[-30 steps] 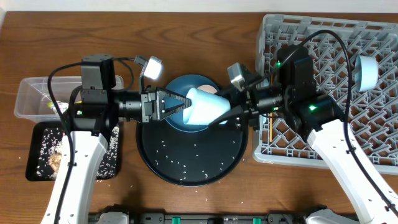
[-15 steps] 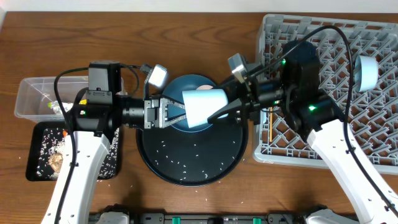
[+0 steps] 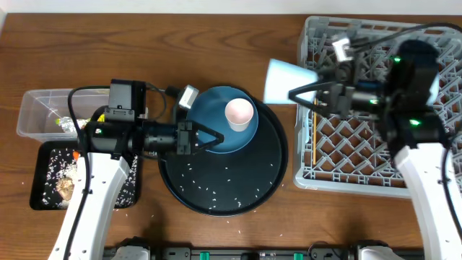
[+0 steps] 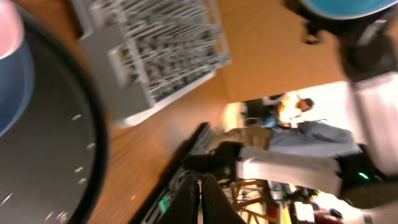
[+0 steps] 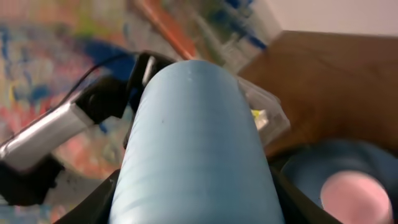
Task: Sort waste into correct bins and load items into the dishwasher rack
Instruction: 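Carry the light-blue cup right into the rack with the right gripper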
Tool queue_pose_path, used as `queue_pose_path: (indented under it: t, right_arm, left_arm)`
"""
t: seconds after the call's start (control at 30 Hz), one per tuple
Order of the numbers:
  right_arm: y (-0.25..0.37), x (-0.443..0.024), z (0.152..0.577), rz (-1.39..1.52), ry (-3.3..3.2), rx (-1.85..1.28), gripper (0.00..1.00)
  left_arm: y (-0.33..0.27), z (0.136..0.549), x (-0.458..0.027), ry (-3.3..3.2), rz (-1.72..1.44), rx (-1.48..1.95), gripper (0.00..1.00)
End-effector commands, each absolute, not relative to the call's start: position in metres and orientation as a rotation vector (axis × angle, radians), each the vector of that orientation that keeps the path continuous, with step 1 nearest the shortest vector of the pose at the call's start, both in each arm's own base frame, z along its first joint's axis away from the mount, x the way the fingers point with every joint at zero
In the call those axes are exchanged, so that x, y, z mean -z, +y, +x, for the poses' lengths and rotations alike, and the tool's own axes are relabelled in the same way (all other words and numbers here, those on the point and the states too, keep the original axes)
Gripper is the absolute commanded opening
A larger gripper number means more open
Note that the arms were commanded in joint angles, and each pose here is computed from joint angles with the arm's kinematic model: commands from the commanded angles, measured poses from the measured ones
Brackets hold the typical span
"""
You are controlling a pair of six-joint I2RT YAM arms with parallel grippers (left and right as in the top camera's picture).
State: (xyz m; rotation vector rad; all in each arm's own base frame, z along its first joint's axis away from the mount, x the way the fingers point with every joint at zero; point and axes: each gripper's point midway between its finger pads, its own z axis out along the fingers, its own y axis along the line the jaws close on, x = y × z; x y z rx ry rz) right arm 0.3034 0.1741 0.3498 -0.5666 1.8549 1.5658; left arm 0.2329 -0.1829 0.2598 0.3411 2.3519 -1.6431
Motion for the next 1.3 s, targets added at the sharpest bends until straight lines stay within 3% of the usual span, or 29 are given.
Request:
queue_pose_path:
  t: [0.0, 0.2, 0.4, 0.63, 0.97, 1.27]
  right_arm:
    - [0.146, -0.354, 0.303, -0.438, 1.894, -1.495, 0.01]
    - [0.106, -0.312, 0.308, -0.124, 2.118, -1.222, 0.01]
    - [0.040, -0.248, 0.287, 0.241, 2.495, -0.630, 0.01]
    - [-0.022, -0.233, 0.255, 0.554, 2.650, -0.158, 0.01]
    - [-0.069, -0.186, 0.250, 0.772, 2.856, 0.077, 0.01]
    - [-0.094, -0.149, 0.263, 0.843, 2.948, 0.105, 0.01]
  left_arm:
    - [-0.171, 0.239, -0.235, 2.468, 0.295, 1.442, 0.06]
    - [-0.161, 0.241, -0.219, 2.560, 0.242, 1.312, 0.06]
    - [-0.153, 0.243, -0.208, 2.612, 0.215, 1.214, 0.06]
    - [-0.140, 0.240, -0.193, 2.695, 0.169, 1.088, 0.06]
    - [-0.129, 0.233, -0.169, 2.786, 0.123, 0.989, 0.06]
    - [-0.125, 0.231, -0.163, 2.808, 0.111, 0.948, 0.06]
